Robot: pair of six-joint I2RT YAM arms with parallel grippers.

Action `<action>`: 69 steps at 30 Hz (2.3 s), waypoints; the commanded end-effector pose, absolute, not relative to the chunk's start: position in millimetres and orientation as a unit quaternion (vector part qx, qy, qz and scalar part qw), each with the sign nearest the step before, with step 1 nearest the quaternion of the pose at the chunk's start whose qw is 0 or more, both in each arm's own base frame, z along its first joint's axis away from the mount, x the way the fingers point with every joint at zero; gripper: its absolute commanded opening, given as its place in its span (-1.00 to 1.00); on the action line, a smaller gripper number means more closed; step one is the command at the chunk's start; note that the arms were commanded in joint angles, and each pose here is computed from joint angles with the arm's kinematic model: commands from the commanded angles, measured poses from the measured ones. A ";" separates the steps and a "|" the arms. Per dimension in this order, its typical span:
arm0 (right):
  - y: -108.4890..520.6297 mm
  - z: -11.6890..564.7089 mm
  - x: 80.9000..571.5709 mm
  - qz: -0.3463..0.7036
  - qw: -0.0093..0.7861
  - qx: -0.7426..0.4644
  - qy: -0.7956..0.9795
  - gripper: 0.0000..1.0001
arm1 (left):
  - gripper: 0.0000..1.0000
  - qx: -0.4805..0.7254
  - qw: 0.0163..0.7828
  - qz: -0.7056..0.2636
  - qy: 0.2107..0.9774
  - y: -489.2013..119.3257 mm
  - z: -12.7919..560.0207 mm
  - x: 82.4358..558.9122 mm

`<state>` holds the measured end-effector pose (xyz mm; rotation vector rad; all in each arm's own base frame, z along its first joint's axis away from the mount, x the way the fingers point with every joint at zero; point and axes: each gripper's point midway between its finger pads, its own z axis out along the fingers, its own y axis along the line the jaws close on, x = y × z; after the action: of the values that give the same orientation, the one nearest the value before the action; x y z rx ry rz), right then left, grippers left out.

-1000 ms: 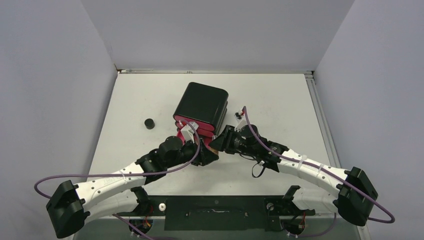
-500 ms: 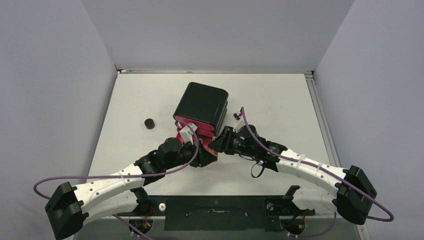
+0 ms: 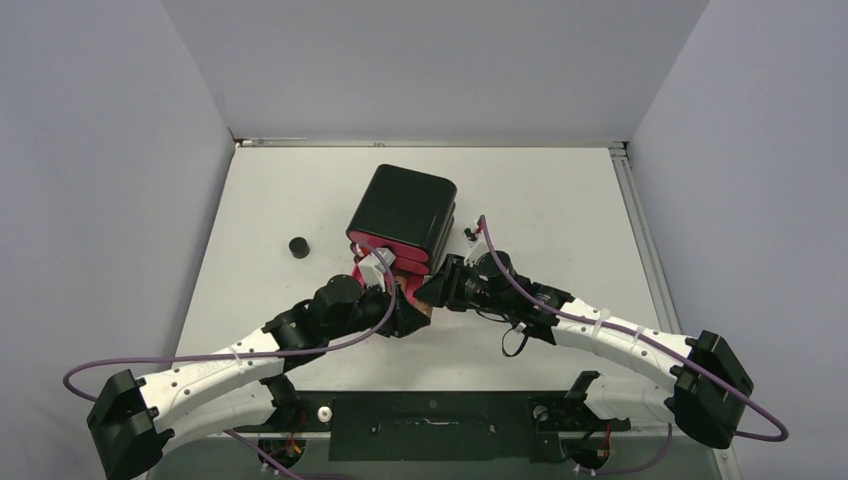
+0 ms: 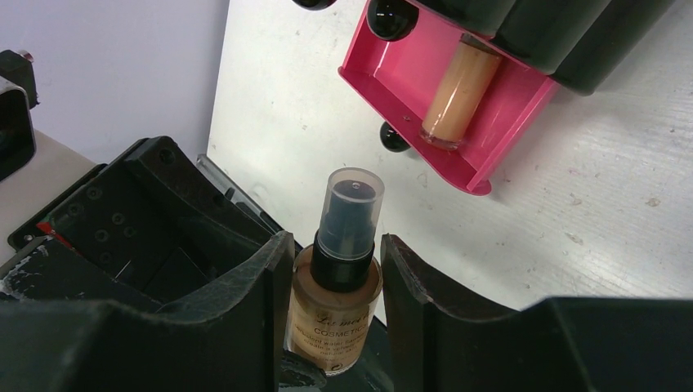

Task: Organize the makeup
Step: Place the makeup in the drawer.

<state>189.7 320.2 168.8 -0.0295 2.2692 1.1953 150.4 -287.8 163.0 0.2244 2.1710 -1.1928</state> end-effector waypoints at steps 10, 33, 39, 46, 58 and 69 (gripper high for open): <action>339.3 205.6 190.2 0.494 0.304 -0.020 0.814 -0.30 | -1.00 0.108 0.348 -0.426 0.828 -277.6 179.4 154.8; 338.0 207.4 192.2 0.490 0.312 -0.022 0.813 0.18 | -1.00 0.118 0.351 -0.427 0.825 -277.1 180.3 153.0; 335.1 205.5 192.6 0.484 0.315 -0.020 0.816 0.42 | -1.00 0.118 0.352 -0.427 0.825 -276.5 180.3 153.2; 324.5 201.2 197.8 0.458 0.328 -0.006 0.827 0.69 | -1.00 0.115 0.349 -0.424 0.828 -275.0 178.5 152.5; 305.7 201.7 210.6 0.401 0.365 0.001 0.840 0.94 | -1.00 0.086 0.361 -0.376 0.849 -259.1 167.1 162.8; 296.5 199.7 214.6 0.387 0.375 0.023 0.842 0.94 | -1.00 0.100 0.347 -0.247 0.899 -214.8 151.1 164.8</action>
<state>209.3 297.0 172.8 0.0399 2.2387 0.9691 153.7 -234.3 137.9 0.2601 2.3364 -0.7917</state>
